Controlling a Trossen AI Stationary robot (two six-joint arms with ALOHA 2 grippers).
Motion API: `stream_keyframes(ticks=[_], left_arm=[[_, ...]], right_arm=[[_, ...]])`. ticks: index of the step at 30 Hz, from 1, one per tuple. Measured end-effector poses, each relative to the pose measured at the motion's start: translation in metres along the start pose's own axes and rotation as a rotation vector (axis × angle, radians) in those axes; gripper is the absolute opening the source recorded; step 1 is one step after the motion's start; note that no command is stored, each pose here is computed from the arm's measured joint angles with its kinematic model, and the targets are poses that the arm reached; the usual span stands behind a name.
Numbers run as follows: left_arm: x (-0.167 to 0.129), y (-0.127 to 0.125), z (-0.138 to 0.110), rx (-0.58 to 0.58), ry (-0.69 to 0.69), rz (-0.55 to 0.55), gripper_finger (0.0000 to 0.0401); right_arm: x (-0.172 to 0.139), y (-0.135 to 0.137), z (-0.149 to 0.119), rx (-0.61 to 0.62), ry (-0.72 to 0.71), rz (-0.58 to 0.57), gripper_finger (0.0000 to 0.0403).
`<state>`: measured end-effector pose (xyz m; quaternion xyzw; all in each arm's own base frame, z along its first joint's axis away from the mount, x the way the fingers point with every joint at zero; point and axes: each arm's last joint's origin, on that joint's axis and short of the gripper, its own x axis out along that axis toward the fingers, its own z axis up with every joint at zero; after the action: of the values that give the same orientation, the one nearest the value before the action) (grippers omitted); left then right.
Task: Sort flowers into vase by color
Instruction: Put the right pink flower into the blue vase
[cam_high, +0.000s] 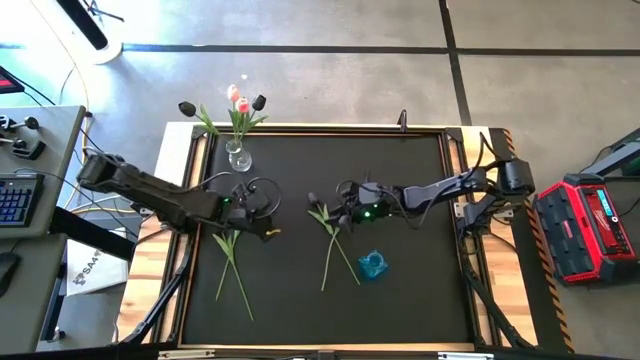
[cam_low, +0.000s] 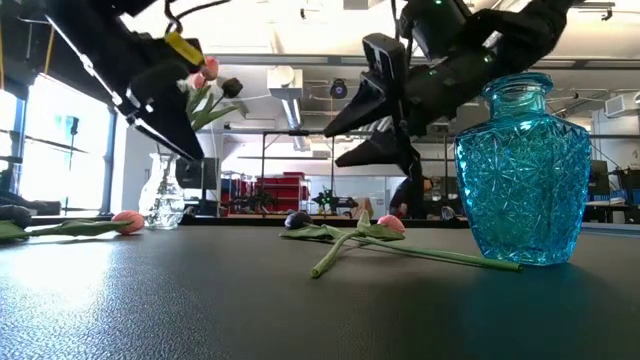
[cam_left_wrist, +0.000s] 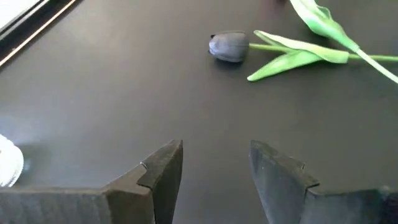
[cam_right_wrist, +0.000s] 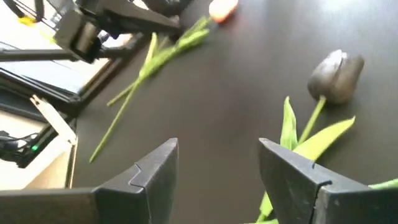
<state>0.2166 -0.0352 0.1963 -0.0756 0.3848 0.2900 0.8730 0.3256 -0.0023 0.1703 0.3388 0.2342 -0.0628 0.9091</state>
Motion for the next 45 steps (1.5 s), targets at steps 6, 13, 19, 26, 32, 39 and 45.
stream_keyframes(ticks=[6, 13, 19, 26, 32, 39, 45], left_arm=[[-0.007, -0.005, -0.016, -0.067, -0.012, 0.030, 0.0174], [0.007, -0.008, -0.041, -0.211, -0.059, -0.050, 0.0174], [0.015, -0.008, -0.046, -0.317, -0.134, -0.115, 0.0174], [0.015, -0.007, -0.045, -0.322, -0.157, -0.101, 0.0174], [0.013, -0.010, -0.047, -0.260, -0.135, -0.126, 0.0175], [0.011, -0.012, -0.049, -0.243, -0.134, -0.137, 0.0175], [0.010, -0.013, -0.050, -0.222, -0.135, -0.140, 0.0174]], right_arm=[[0.000, 0.016, 0.022, -0.018, 0.171, -0.172, 0.0206], [-0.014, 0.033, 0.055, -0.094, 0.162, -0.464, 0.0206], [-0.014, 0.021, 0.045, 0.033, 0.276, -0.524, 0.0206], [-0.008, -0.004, 0.037, 0.171, 0.383, -0.642, 0.0206], [0.017, -0.031, 0.027, 0.318, 0.465, -0.645, 0.0206], [0.032, -0.049, 0.025, 0.397, 0.473, -0.633, 0.0190], [0.030, -0.066, 0.037, 0.435, 0.446, -0.635, 0.0121]])
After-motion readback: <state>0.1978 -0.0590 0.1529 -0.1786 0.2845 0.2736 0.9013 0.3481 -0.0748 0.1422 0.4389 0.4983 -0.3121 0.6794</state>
